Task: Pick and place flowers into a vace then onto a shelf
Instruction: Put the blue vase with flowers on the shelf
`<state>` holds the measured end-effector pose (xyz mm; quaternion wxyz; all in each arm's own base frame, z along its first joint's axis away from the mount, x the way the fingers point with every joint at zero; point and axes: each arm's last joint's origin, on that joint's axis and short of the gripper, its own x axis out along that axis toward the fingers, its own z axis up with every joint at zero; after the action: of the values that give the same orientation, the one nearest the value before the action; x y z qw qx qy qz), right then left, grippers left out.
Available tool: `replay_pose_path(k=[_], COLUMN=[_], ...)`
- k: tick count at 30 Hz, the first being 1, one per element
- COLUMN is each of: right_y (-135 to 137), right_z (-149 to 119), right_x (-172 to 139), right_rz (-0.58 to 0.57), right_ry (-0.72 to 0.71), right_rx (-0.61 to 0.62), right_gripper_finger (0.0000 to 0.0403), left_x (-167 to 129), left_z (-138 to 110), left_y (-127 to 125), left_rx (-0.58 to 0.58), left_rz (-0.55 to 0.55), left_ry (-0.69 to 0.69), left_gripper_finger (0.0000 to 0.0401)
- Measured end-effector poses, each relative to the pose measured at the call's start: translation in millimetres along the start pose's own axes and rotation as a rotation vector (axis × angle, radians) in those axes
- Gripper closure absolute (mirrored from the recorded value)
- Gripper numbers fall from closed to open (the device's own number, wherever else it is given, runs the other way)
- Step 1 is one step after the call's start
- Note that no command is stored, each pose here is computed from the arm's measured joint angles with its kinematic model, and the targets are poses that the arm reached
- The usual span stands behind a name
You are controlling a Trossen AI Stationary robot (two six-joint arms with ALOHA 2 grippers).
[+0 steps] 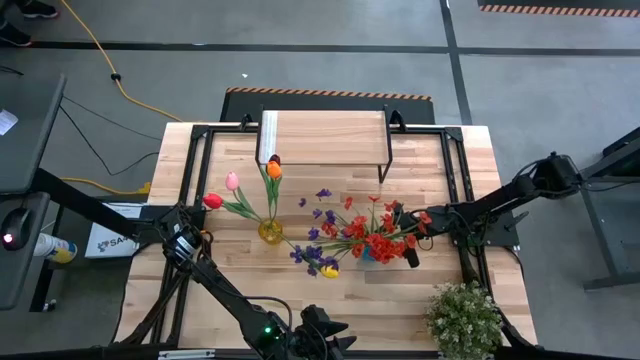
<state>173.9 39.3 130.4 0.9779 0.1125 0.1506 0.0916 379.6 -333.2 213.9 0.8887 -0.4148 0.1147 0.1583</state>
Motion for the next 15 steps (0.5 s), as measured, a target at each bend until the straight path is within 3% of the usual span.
replay_pose_path(k=[6,15], right_y=[3.7,4.4], right_z=[9.2,13.8], right_x=[5.7,12.4], right_rz=[0.045,0.01], right_ry=[0.004,0.078], right_rx=[-0.014,-0.085], right_gripper_finger=[0.0123,0.0123], left_x=[1.0,5.1], left_z=[0.7,3.6], left_y=[0.9,2.0], left_rx=[0.005,0.002], left_rz=[0.006,0.009], left_ry=[0.0,0.009], left_gripper_finger=[0.0169,0.0169])
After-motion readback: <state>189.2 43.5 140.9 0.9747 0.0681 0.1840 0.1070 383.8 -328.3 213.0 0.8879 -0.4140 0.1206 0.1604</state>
